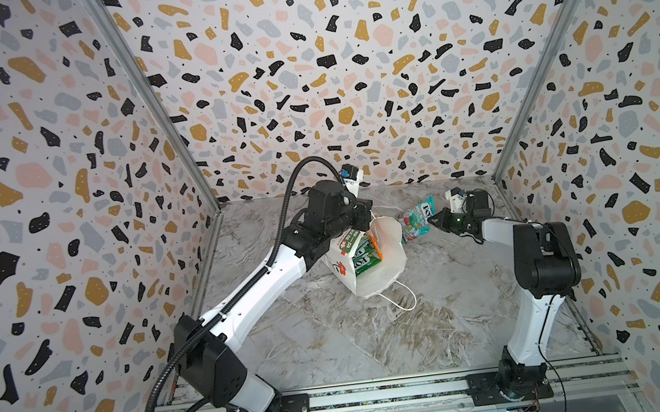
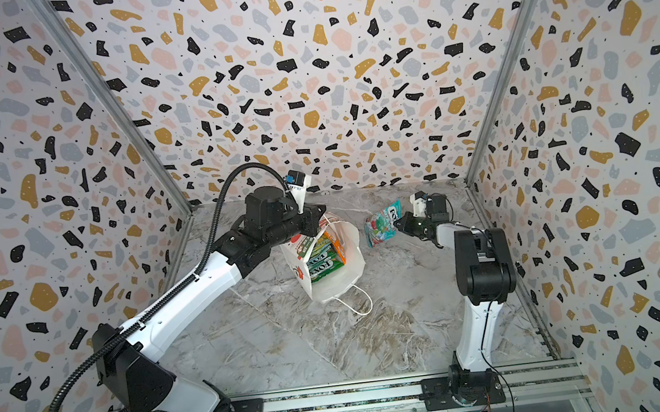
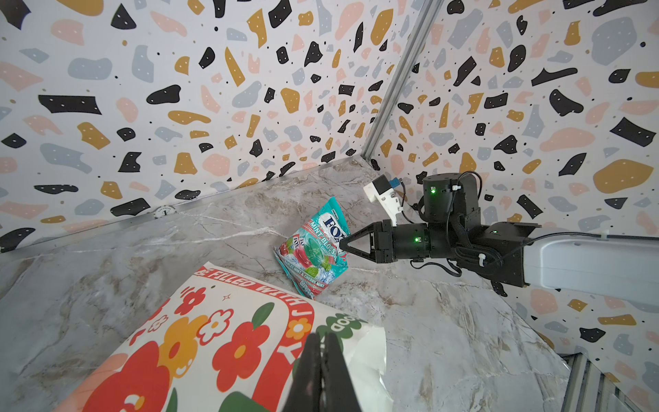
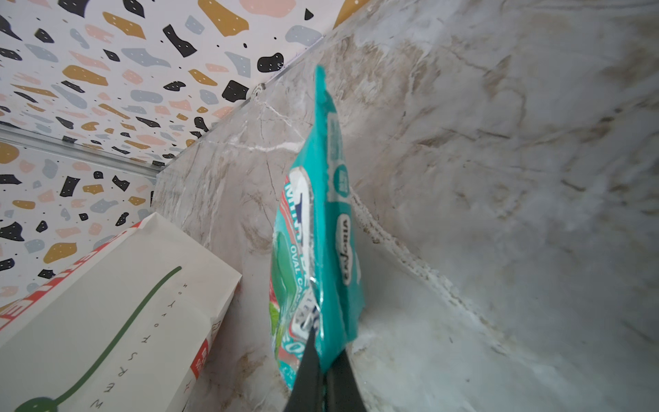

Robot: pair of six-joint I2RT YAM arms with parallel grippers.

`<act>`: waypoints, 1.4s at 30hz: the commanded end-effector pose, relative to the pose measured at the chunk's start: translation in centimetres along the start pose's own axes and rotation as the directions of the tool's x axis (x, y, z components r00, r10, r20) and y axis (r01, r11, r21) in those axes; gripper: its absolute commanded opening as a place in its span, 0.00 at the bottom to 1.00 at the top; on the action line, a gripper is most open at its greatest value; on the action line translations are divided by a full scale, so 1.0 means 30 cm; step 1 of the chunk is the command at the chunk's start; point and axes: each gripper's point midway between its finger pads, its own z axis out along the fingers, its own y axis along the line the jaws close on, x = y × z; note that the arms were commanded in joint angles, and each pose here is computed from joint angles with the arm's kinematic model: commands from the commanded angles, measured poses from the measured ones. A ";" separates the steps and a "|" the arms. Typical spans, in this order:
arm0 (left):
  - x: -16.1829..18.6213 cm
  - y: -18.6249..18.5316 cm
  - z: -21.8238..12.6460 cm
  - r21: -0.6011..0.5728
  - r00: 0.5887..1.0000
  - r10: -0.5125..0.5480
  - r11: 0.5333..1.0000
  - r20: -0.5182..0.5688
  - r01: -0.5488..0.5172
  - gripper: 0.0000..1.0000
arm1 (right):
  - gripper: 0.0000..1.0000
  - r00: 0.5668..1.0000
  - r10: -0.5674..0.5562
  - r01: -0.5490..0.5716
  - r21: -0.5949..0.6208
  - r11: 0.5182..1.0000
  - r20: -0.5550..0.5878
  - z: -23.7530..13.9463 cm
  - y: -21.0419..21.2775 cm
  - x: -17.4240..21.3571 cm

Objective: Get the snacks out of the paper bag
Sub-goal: 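Lower the teal packet onto the table beside the bag and release it, then move the right gripper back into the bag opening toward the packet stack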

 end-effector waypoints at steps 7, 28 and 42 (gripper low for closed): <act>-0.022 -0.023 -0.001 0.025 1.000 0.002 1.000 0.027 -0.003 0.00 | 0.11 0.999 -0.033 0.033 0.019 0.999 0.025 -0.006 -0.021 -0.032; -0.023 -0.033 -0.013 0.038 1.000 0.004 0.999 0.028 -0.005 0.00 | 0.58 0.978 -0.170 0.150 0.158 0.976 0.123 -0.260 0.046 0.001; -0.034 -0.030 -0.030 0.026 0.999 0.012 1.000 0.038 -0.013 0.00 | 0.60 0.894 -0.401 0.417 -0.046 0.908 0.200 -0.538 0.468 0.165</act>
